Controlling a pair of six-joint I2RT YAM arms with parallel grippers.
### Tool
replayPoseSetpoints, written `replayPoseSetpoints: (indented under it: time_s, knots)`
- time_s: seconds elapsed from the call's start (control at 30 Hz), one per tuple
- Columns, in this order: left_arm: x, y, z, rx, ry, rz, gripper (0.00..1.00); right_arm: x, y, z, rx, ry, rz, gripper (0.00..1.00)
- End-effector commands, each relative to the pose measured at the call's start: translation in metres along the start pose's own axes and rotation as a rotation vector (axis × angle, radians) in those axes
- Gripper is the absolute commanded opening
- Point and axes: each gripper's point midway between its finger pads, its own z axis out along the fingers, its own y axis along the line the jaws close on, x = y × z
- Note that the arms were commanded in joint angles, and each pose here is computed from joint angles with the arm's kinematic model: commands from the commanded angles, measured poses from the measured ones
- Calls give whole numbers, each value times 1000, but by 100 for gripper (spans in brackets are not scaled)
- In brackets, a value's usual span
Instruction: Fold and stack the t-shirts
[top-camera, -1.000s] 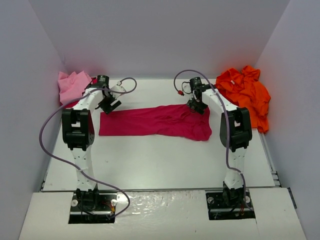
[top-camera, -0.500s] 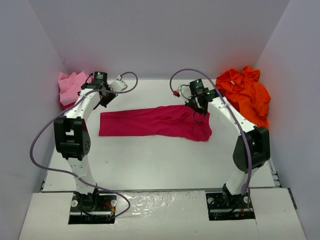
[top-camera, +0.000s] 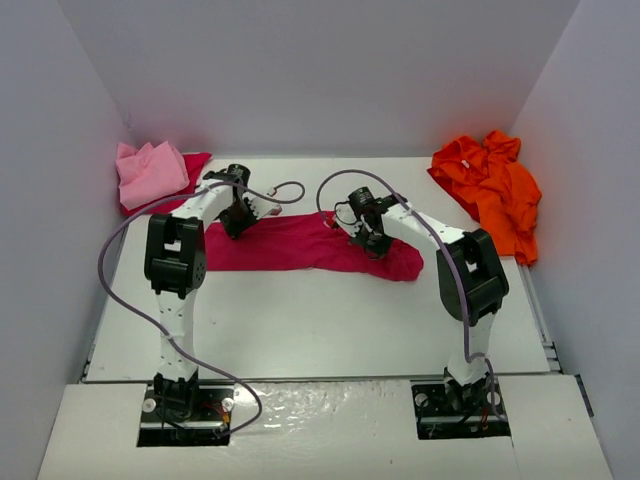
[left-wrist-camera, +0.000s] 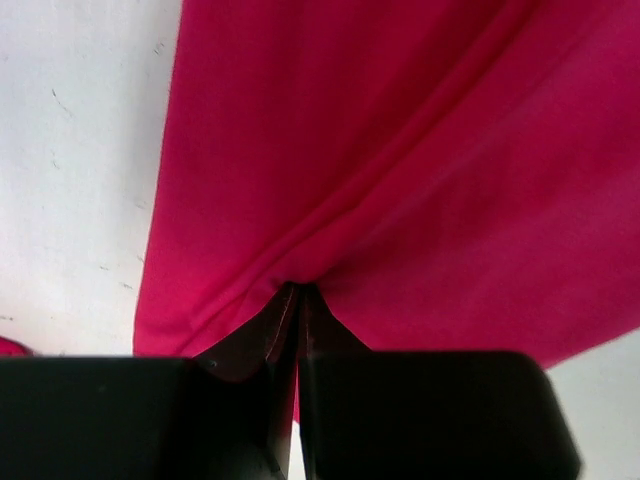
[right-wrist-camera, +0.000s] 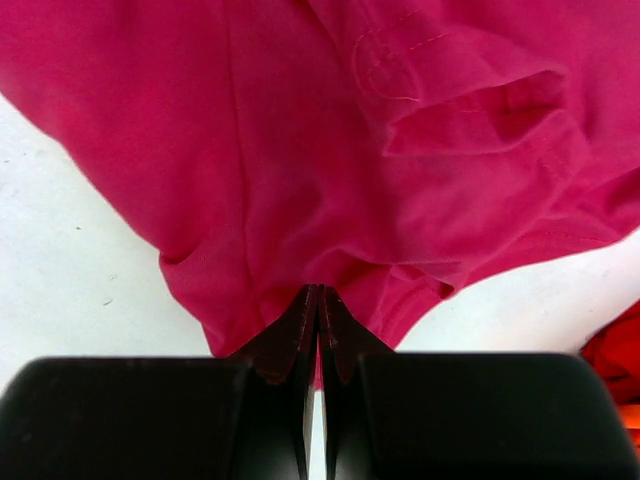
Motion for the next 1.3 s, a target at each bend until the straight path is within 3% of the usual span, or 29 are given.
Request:
replayPoseSetpoints:
  time_s: [0.0,0.17,0.37,0.57,0.67,0.87,1.03,1.27]
  knots:
    - [8,19,-14,-19,58,30,0,22,-5,10,36,121,14,0]
    - [40,38,0,-47,178,10,0,44,-13,21,54,224,17,0]
    - [72,23,17,3,277,35,0,59,-53,57,54,271,124,0]
    - [97,-17,19,66,325,78,0,48,-117,99,173,305,174,0]
    - [99,-32,13,80,336,104,0,19,-147,100,244,250,161,0]
    - [86,-76,3,134,333,172,0,-28,-165,106,273,144,101,0]
    - [64,-118,-15,165,295,252,0,-42,-167,108,320,101,97,0]
    - [14,-202,-59,242,194,413,0,-38,-212,73,586,51,175,0]
